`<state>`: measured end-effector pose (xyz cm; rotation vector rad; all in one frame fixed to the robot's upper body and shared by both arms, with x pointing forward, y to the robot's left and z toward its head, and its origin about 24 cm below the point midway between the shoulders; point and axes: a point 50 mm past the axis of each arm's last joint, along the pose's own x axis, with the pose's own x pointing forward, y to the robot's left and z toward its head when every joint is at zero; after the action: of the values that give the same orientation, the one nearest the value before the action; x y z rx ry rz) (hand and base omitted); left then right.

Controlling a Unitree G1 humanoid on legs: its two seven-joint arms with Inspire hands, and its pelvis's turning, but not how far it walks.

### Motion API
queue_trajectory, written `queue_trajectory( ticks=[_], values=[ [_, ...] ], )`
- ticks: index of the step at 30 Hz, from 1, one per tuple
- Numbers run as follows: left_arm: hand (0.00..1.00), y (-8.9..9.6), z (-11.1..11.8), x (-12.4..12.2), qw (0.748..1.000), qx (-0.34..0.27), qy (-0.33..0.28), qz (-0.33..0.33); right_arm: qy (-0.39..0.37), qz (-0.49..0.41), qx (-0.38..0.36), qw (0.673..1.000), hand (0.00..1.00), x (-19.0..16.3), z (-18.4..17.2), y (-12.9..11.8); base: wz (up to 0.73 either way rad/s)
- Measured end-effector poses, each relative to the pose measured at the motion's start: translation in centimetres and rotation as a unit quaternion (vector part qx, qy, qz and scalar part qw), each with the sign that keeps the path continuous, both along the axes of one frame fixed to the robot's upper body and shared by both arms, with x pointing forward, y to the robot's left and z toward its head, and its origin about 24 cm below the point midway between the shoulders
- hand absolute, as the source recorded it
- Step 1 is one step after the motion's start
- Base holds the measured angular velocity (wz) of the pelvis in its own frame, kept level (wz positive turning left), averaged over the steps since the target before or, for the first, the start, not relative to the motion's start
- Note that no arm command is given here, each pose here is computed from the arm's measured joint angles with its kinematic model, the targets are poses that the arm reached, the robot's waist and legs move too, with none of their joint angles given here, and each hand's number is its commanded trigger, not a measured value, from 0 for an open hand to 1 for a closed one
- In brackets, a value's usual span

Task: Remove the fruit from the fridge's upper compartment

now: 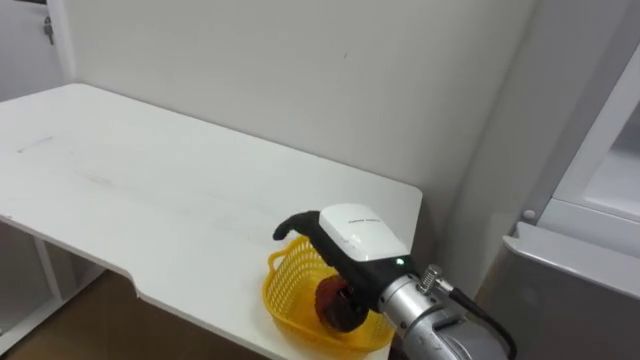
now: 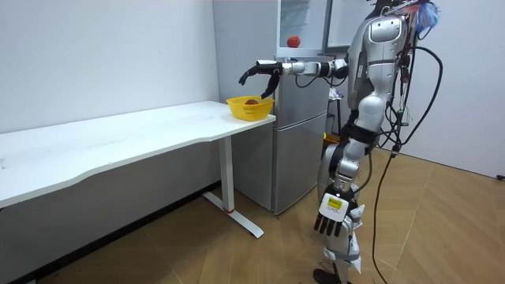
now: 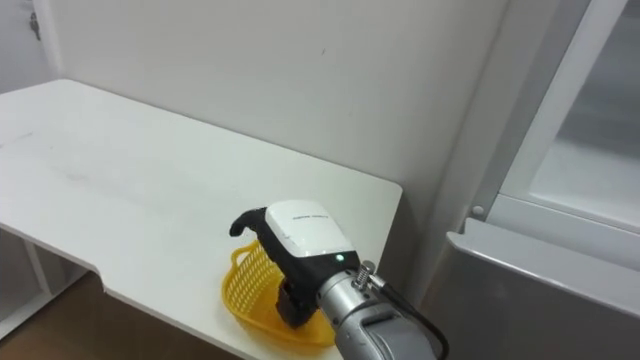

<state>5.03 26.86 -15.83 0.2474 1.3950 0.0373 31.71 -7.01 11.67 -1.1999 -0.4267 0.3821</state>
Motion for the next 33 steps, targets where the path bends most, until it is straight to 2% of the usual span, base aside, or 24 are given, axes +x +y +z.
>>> queue_trajectory(
  ticks=[13,25,33],
  values=[
    [0.00,-0.3,-0.1,-0.2,1.000,-0.001,0.003,-0.001,0.006,-0.002,0.001,1.000,0.00,0.0,-0.2,-0.2,0.00],
    [0.00,-0.5,-0.2,-0.2,1.000,0.002,0.010,-0.028,0.018,-0.001,0.017,1.000,0.00,0.1,-0.3,-0.3,0.00],
    [0.00,-0.6,-0.2,-0.2,1.000,-0.002,0.010,-0.028,-0.006,0.002,0.036,0.999,0.00,0.2,0.8,-0.8,0.00]
  ],
)
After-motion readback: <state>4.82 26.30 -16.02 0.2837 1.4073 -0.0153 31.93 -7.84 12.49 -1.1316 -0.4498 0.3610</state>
